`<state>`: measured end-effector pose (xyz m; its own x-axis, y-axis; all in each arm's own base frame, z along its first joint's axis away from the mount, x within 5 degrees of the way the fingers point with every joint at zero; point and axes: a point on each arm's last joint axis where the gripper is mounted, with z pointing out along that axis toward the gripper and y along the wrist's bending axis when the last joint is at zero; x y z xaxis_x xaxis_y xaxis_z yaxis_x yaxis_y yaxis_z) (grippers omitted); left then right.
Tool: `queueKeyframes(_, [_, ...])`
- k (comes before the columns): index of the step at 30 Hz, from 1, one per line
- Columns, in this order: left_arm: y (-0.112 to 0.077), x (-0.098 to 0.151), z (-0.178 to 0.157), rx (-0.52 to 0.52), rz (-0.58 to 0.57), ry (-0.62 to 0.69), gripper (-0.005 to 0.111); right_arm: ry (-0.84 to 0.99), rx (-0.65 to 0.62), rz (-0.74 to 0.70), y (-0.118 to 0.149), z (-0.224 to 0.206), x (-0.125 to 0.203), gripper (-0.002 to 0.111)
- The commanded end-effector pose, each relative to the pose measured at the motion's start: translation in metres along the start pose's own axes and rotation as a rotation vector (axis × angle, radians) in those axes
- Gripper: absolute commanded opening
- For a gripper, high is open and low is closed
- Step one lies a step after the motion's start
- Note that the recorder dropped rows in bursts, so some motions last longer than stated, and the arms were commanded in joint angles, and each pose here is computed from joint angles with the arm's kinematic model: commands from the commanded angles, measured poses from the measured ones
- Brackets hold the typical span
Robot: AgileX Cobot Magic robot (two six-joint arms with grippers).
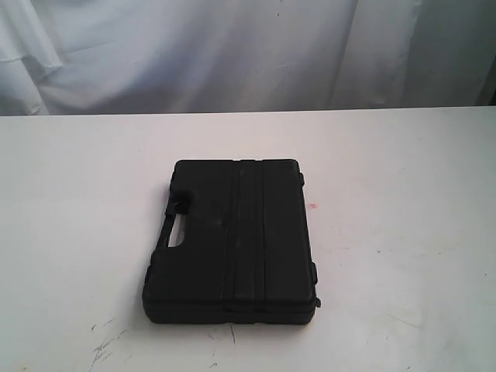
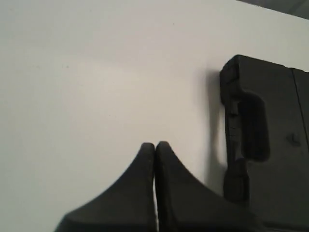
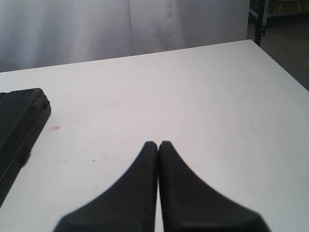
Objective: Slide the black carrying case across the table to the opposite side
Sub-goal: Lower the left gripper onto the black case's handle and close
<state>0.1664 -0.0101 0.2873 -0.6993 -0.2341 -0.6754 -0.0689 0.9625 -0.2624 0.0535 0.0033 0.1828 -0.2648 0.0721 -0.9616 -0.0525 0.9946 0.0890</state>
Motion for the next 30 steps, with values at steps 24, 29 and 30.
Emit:
queueKeyframes(24, [-0.082, -0.055, 0.143, 0.099, 0.132, 0.468, 0.0, 0.001, -0.003, 0.0, 0.0, 0.0, 0.001, 0.0])
queueKeyframes(29, [-0.112, -0.037, 0.18, 0.079, 0.159, 0.556, 0.007, 0.001, -0.003, 0.0, 0.0, 0.0, 0.001, 0.0])
queueKeyframes(30, [-0.116, -0.034, 0.184, 0.076, 0.16, 0.565, 0.01, 0.001, -0.003, 0.0, 0.0, 0.0, 0.001, 0.0])
